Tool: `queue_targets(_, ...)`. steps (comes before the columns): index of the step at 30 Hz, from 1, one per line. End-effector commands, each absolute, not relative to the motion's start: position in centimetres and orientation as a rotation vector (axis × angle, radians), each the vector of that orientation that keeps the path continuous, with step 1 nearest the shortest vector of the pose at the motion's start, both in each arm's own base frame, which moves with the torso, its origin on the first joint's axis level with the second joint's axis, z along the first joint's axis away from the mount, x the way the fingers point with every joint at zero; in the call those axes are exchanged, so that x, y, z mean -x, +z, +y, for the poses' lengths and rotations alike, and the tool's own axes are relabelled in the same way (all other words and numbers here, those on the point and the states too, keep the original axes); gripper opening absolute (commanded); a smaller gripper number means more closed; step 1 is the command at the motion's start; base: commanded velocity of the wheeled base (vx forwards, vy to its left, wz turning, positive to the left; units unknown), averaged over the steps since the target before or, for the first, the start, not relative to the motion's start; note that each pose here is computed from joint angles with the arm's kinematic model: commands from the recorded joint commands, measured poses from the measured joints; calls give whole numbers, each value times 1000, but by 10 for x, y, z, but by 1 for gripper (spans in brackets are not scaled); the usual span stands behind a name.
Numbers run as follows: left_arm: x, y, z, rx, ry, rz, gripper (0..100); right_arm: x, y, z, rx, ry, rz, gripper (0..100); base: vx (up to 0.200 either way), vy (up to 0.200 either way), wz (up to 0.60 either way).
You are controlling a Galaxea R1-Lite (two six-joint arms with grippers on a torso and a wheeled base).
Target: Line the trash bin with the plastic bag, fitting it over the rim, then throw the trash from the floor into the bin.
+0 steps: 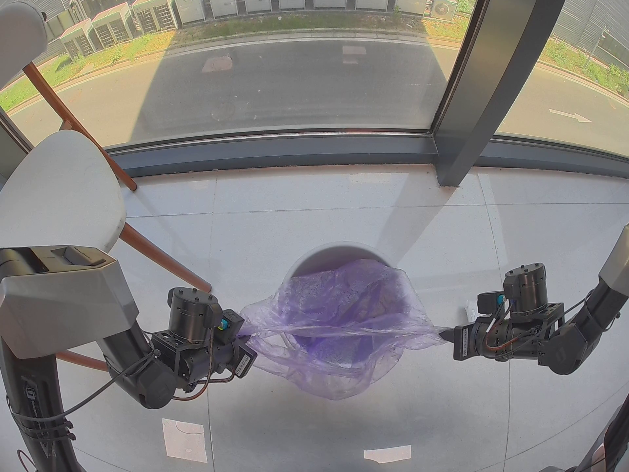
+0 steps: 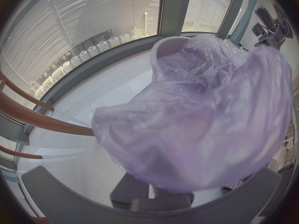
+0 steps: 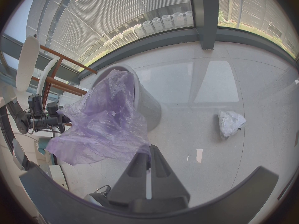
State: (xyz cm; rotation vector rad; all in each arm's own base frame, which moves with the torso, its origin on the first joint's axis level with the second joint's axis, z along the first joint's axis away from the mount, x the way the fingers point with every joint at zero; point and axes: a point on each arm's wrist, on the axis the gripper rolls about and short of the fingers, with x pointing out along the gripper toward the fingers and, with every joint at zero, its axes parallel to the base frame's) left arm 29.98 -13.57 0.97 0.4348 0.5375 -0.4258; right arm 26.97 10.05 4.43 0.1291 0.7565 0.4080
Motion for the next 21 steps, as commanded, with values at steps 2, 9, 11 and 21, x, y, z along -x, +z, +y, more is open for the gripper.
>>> queue_targets(2, -302, 2, -134, -443, -423, 554, 0, -278, 29, 85, -104, 390, 767, 0, 0, 0, 0)
queue_targets(9, -319, 9, -117, -480, -372, 503, 0, -296, 27, 63, -87, 380, 662, 0, 0, 0, 0)
queue_targets(11, -322, 11, -116, -487, -366, 489, 0, -301, 27, 63, -77, 385, 624, 0, 0, 0, 0)
queue_targets(21, -322, 14, -126, -527, -530, 431, 0, -296, 35, 73, -82, 465, 550, 0, 0, 0, 0)
